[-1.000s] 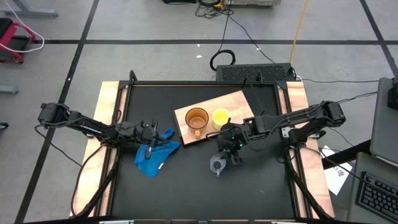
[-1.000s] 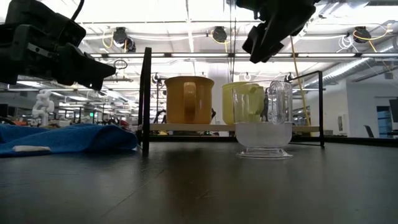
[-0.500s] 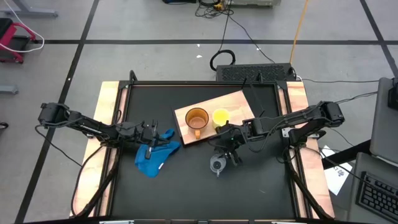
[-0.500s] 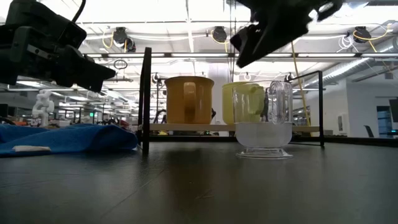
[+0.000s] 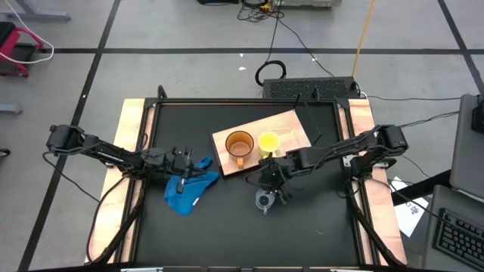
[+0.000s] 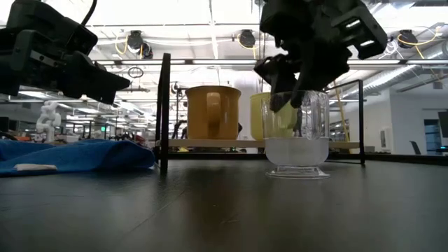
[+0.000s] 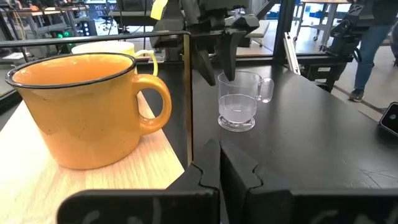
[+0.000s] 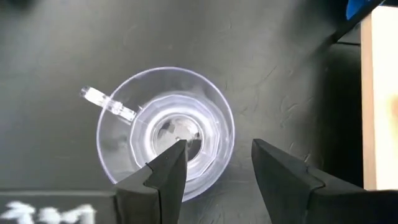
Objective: Stack small to large cups/mugs on shelf
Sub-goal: Put the transparent mug on the shelf aligned with the yellow mug
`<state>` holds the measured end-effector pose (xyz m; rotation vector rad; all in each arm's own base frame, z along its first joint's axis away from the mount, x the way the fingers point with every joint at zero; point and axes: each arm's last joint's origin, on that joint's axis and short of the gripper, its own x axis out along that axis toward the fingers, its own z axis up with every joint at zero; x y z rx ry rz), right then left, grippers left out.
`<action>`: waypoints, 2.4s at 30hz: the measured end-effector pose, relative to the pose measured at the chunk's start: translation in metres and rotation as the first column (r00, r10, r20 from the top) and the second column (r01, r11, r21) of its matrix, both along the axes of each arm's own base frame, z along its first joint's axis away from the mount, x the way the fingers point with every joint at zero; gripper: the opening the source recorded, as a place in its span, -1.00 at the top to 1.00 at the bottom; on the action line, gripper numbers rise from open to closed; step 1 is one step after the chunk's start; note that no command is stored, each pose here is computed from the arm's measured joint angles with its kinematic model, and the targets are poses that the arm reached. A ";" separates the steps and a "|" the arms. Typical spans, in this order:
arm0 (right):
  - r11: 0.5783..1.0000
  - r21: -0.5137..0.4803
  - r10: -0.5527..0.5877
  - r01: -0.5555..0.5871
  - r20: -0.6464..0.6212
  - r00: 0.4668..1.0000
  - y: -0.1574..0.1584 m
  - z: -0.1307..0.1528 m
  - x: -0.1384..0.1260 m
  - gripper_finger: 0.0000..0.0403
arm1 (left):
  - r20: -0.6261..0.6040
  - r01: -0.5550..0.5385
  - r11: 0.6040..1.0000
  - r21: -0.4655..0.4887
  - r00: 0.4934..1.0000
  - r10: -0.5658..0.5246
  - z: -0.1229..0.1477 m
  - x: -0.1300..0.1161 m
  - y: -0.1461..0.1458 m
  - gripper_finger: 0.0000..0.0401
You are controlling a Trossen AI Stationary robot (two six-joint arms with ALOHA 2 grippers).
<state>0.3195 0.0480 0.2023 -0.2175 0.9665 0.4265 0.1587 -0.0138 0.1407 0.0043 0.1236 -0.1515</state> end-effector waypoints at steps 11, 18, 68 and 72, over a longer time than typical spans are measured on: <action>1.000 0.003 -0.016 0.016 -0.050 0.999 0.000 -0.013 0.003 0.14 | -0.002 -0.001 1.000 -0.005 1.000 0.001 0.000 0.000 0.000 0.97; 1.000 0.009 -0.017 0.017 -0.022 1.000 0.001 -0.011 0.006 0.34 | -0.015 -0.002 1.000 -0.005 1.000 0.002 -0.001 0.000 0.000 0.98; 0.998 -0.056 -0.049 0.043 -0.118 0.992 -0.024 0.063 -0.076 1.00 | -0.013 0.023 1.000 -0.013 1.000 -0.023 -0.001 -0.001 -0.005 0.98; 0.997 -0.075 -0.026 0.019 -0.088 0.996 -0.029 0.065 -0.075 1.00 | -0.012 0.022 1.000 -0.014 1.000 -0.022 -0.001 -0.001 -0.005 0.99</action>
